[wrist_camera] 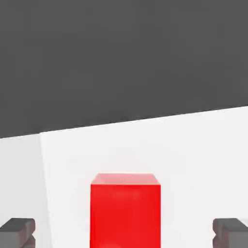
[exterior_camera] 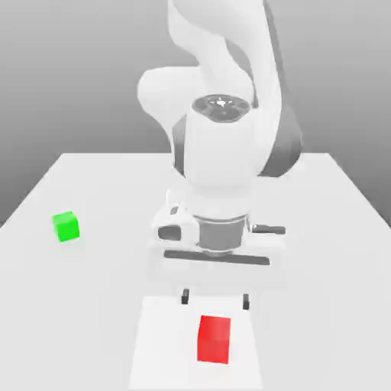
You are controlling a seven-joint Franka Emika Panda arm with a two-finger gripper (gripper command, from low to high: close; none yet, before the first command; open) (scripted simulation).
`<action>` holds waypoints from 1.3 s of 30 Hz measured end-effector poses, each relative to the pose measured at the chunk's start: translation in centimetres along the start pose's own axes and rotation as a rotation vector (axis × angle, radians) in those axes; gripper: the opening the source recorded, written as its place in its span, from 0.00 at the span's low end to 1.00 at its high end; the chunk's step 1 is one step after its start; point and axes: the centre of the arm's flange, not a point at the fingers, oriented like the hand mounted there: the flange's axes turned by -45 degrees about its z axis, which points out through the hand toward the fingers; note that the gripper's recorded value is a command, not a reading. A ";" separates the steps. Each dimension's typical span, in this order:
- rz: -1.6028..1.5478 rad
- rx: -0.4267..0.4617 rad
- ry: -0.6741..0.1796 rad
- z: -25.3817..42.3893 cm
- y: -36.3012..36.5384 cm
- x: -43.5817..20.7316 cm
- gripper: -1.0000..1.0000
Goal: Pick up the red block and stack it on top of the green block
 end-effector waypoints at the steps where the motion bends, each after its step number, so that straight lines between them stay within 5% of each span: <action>1: 0.001 -0.001 -0.002 1.2 0.0 0.0 0.50; 3: 0.001 -0.001 -0.005 3.5 0.0 -0.2 0.50; 4: 0.000 0.000 -0.005 4.4 0.0 -0.2 0.00; 17: 0.036 -0.006 -0.003 -1.2 1.2 -0.2 0.00; 26: 0.786 -0.078 0.015 -4.7 23.9 -5.8 0.00; 39: 1.834 -0.037 0.006 -5.9 39.1 -27.5 0.00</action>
